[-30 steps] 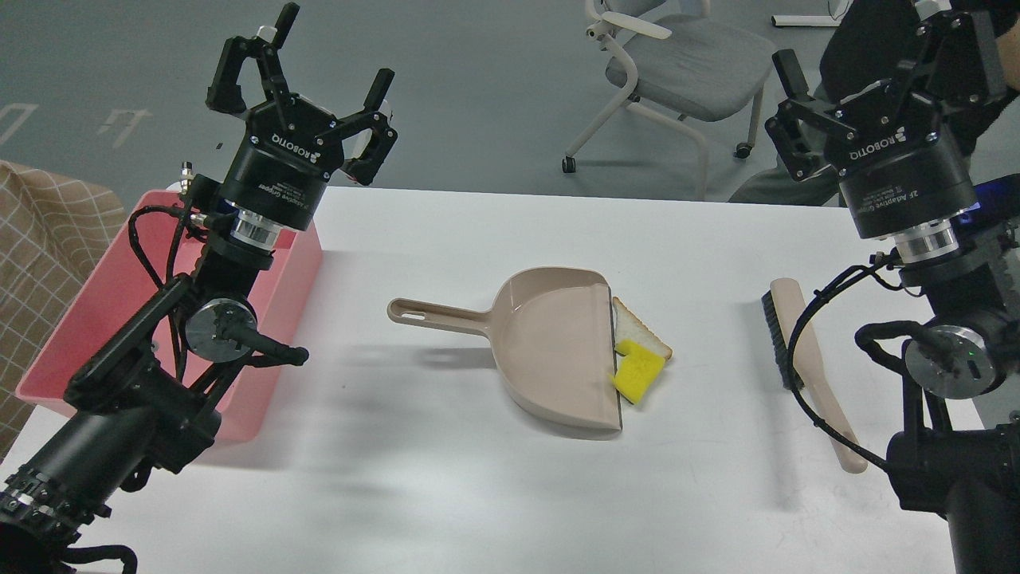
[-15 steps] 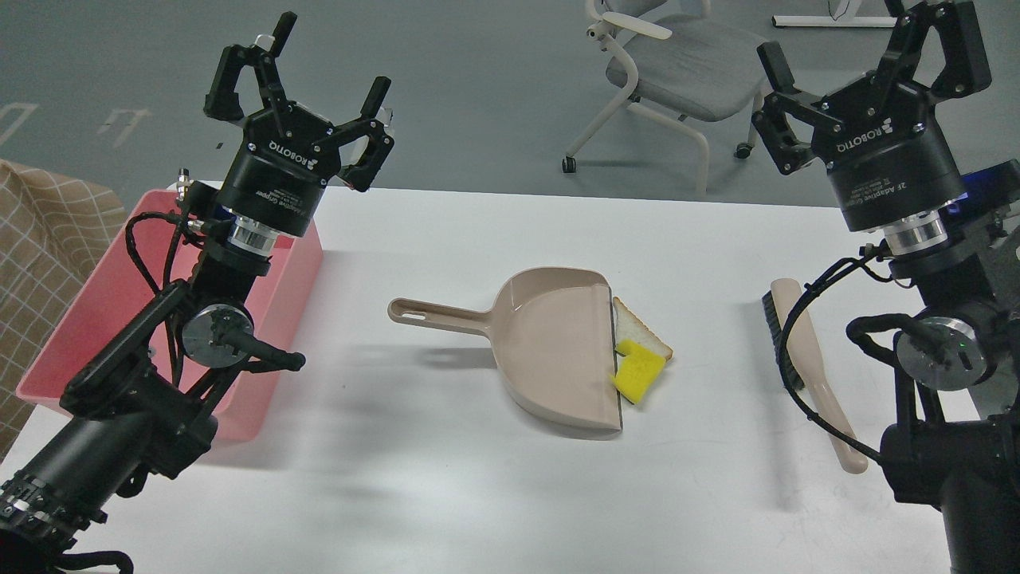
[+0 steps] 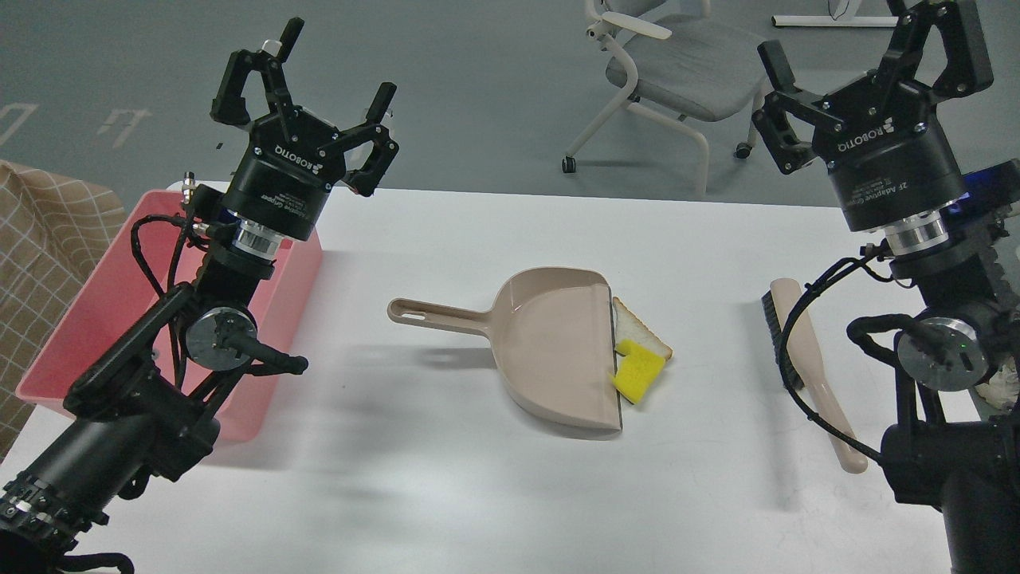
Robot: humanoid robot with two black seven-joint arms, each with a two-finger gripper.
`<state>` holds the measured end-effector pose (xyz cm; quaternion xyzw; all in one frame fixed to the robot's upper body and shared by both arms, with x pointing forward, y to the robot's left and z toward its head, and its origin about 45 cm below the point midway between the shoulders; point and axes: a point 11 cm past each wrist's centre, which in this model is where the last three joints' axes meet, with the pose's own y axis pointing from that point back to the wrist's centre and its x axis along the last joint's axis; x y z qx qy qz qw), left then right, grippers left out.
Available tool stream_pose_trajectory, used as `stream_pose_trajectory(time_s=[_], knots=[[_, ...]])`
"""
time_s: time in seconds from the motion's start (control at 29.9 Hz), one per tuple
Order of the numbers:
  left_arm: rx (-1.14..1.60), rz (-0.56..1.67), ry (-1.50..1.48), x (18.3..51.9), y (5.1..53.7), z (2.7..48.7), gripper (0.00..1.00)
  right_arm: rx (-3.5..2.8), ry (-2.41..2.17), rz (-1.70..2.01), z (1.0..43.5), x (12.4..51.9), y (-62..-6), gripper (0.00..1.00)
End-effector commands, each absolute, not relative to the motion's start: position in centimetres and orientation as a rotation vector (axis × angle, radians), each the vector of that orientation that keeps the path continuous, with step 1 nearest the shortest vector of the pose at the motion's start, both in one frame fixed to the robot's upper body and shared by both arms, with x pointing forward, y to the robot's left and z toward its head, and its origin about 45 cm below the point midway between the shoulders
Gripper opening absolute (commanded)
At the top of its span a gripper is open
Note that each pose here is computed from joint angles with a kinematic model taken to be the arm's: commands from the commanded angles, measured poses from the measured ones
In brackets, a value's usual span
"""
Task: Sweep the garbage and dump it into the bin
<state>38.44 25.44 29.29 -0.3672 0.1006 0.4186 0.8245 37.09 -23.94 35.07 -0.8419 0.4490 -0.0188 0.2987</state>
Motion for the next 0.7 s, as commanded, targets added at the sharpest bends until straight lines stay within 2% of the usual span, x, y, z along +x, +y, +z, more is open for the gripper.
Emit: stream_pose_trajectory(time_s=[0.0,0.67], knots=[[-0.777,0.891,0.211,38.44,25.55,29.31,0.98,-2.236,1.192,-0.049,35.06,37.07,-23.94,1.0],[-0.777,0.891,0.21,38.41,25.56,29.32,0.98,-2.237,1.193,-0.048,34.99,36.9,-23.95,1.0]])
